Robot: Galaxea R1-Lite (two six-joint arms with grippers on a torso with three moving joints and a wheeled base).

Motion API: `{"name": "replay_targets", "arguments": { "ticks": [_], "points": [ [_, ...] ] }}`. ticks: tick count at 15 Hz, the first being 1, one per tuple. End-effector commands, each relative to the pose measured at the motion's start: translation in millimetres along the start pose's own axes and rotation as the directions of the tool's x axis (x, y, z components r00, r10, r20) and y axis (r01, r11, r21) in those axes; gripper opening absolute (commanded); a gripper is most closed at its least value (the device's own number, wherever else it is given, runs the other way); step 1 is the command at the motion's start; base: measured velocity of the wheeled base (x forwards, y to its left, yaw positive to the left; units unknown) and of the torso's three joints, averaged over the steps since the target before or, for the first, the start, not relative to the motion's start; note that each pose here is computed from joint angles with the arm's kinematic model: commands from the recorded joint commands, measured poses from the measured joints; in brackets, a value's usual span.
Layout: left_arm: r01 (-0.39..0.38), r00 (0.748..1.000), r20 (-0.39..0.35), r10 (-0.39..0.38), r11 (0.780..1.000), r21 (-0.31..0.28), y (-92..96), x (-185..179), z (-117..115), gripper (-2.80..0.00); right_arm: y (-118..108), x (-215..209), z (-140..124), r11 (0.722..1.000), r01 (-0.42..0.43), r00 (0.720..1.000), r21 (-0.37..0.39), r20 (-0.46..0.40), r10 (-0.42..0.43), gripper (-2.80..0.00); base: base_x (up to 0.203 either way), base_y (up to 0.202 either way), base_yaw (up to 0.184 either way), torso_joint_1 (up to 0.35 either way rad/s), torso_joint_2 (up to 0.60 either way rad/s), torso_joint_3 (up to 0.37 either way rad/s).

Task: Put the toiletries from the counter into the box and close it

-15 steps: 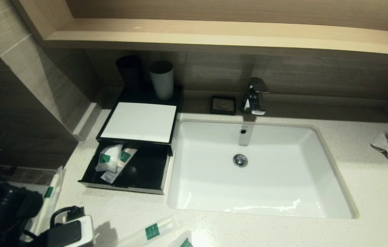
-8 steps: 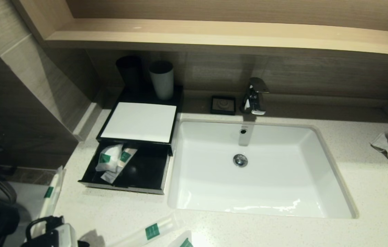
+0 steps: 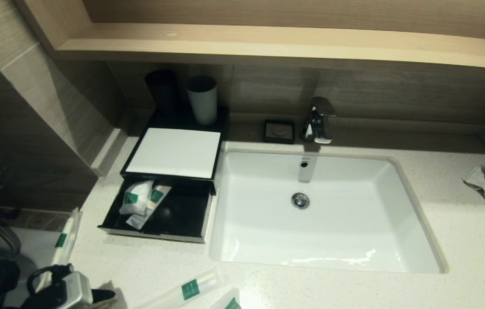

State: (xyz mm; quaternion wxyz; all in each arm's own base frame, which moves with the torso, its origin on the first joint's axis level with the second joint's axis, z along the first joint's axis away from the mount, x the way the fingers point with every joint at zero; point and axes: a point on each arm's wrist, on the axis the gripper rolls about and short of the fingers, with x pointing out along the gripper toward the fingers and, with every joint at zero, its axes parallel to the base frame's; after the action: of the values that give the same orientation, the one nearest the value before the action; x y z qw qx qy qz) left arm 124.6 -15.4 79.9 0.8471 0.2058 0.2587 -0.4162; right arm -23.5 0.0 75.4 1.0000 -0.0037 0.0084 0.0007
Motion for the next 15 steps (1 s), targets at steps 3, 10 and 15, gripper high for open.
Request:
{"name": "replay_targets", "arguments": {
  "ticks": [3,10,15],
  "points": [
    [-0.003,0.999,0.04,0.005,0.999,-0.035,12.8,14.8,-16.8,0.0,0.0,0.0,0.0,1.0,0.0,1.0,0.0,0.0,0.0,-2.8,0.0,0.0,0.0,0.0,0.0,0.0],
    [-0.012,0.997,0.075,0.013,1.0,-0.015,13.9,15.3,-17.5,0.0,0.0,0.0,0.0,1.0,0.0,1.0,0.0,0.0,0.0,-2.8,0.0,0.0,0.0,0.0,0.0,0.0],
    [-0.053,0.993,0.104,0.05,0.998,0.026,13.6,11.7,-14.0,0.0,0.0,0.0,0.0,1.0,0.0,1.0,0.0,0.0,0.0,-2.8,0.0,0.0,0.0,0.0,0.0,0.0]
  ]
}}
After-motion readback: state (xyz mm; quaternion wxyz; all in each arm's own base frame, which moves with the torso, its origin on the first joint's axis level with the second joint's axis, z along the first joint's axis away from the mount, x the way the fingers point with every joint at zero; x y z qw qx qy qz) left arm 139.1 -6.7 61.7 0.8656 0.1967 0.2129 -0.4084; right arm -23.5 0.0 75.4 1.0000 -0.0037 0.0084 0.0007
